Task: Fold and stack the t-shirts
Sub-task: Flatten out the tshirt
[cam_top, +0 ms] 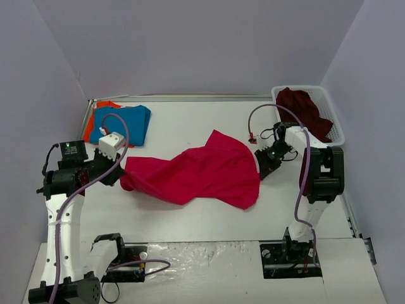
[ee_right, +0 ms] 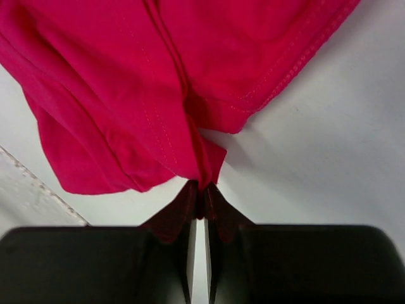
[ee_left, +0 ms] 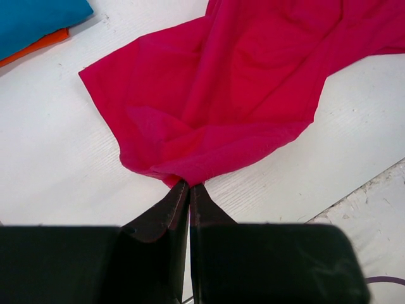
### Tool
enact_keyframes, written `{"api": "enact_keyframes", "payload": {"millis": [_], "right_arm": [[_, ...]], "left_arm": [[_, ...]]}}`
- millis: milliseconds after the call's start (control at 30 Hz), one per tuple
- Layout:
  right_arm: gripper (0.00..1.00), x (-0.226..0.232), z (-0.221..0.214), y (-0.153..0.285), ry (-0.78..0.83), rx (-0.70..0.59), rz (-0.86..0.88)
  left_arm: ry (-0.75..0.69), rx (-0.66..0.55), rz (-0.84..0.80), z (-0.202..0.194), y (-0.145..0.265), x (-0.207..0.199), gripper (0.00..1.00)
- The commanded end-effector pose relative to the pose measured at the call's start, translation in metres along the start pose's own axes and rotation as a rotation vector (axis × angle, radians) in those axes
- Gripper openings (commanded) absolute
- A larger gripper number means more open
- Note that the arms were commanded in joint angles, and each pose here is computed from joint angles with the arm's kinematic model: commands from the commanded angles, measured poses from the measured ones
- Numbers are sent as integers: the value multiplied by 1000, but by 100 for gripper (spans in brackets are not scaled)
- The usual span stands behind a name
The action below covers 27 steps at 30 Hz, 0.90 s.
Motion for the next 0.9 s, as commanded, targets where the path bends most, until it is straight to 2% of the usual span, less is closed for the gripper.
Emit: {"api": "enact_keyframes", "payload": {"millis": [0, 167, 300, 333, 400, 433, 500, 533, 567, 633, 667, 733, 767, 867], "right_arm": [[0, 6, 8, 3, 14, -7, 34], [0, 21, 14, 32, 44, -81, -26], [0, 41, 35, 94, 89, -257, -175], [0, 43, 48, 120, 96, -329, -240], [0, 43, 65, 144, 93, -393, -293], [0, 48, 82, 174, 102, -482, -342], [0, 43, 100, 194, 85, -540, -372], [0, 52, 113, 226, 111, -634, -414], [0, 56, 120, 239, 100, -678, -421], [0, 63, 130, 259, 104, -746, -435], [0, 78, 132, 282, 132, -823, -444], [0, 99, 122, 300, 178, -882, -432], [0, 112, 102, 316, 210, -922, -432], [0, 154, 60, 333, 281, -993, -428]], "left_arm": [[-5, -39, 6, 3, 4, -2, 2], [1, -55, 11, 11, 7, 0, 2], [10, -66, 41, 35, 7, 17, 2], [13, -70, 53, 43, 6, 23, 2], [31, -95, 69, 66, 1, 40, 2], [39, -106, 82, 75, -1, 47, 2], [71, -151, 115, 102, -7, 68, 2], [88, -164, 134, 111, -8, 75, 2], [100, -177, 144, 121, -7, 81, 2], [120, -242, 161, 150, 6, 86, 2], [113, -270, 156, 159, 13, 84, 2], [85, -353, 170, 177, 41, 72, 2], [58, -394, 169, 180, 59, 58, 2], [-1, -467, 200, 175, 96, 28, 2]]}}
Point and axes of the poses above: each gripper's point midway between its finger pads, its own y axis back along the fingers, its own x axis along the line the jaws close on, z = x × y, the point moved 8 cm from there along y, back along the fingers, and after that the axes turned 6 degrees about -y, right-handed, at the moved point
